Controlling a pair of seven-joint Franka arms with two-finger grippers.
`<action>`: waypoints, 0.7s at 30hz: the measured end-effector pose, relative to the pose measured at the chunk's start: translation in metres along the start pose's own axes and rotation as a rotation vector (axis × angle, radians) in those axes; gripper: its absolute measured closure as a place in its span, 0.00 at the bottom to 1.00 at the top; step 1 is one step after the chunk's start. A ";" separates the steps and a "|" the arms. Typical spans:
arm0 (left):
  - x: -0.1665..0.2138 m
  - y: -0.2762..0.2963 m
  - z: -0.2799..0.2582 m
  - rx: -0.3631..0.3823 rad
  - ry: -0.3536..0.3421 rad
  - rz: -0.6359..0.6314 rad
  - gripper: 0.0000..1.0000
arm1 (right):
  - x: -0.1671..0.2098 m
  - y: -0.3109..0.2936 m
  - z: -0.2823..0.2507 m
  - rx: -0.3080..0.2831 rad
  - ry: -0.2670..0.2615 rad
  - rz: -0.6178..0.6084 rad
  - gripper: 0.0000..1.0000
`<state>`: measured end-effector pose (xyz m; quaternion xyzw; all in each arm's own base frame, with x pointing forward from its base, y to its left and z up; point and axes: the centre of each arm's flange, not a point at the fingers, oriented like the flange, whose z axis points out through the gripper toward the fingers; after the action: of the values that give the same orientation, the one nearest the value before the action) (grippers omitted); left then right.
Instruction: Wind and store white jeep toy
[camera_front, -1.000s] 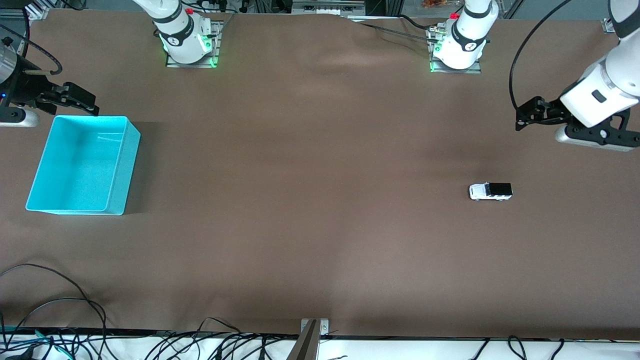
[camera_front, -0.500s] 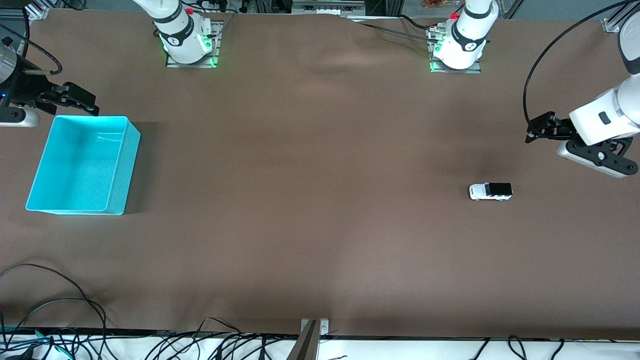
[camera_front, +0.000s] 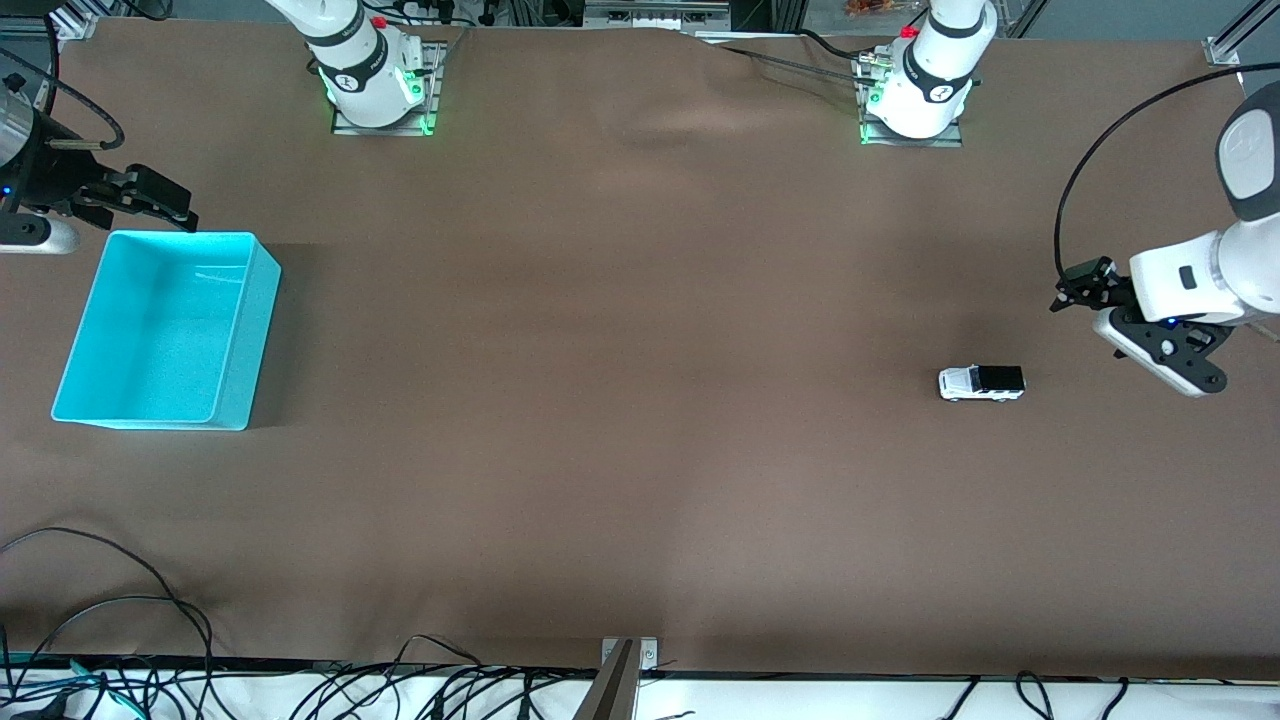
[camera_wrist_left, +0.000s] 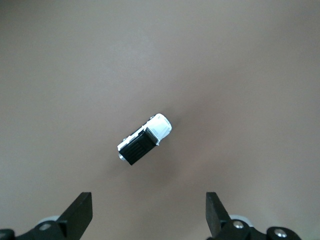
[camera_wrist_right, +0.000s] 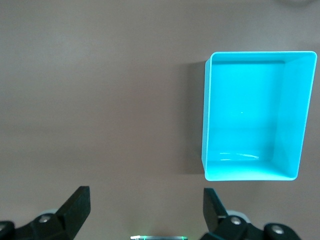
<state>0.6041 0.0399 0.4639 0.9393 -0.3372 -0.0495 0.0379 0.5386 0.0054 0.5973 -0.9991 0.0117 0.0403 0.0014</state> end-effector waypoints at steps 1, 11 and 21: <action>-0.001 -0.003 0.007 0.001 0.002 0.023 0.00 | 0.000 0.000 0.000 0.000 0.000 0.000 0.00; -0.005 -0.018 0.060 0.009 0.018 0.218 0.00 | 0.000 0.000 0.000 0.000 0.001 0.000 0.00; -0.003 -0.023 0.111 0.006 0.023 0.385 0.00 | 0.000 0.000 0.000 0.000 0.002 0.000 0.00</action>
<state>0.6028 0.0549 0.3519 0.8580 -0.5105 -0.0299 0.0479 0.5389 0.0054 0.5977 -0.9992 0.0117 0.0392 0.0015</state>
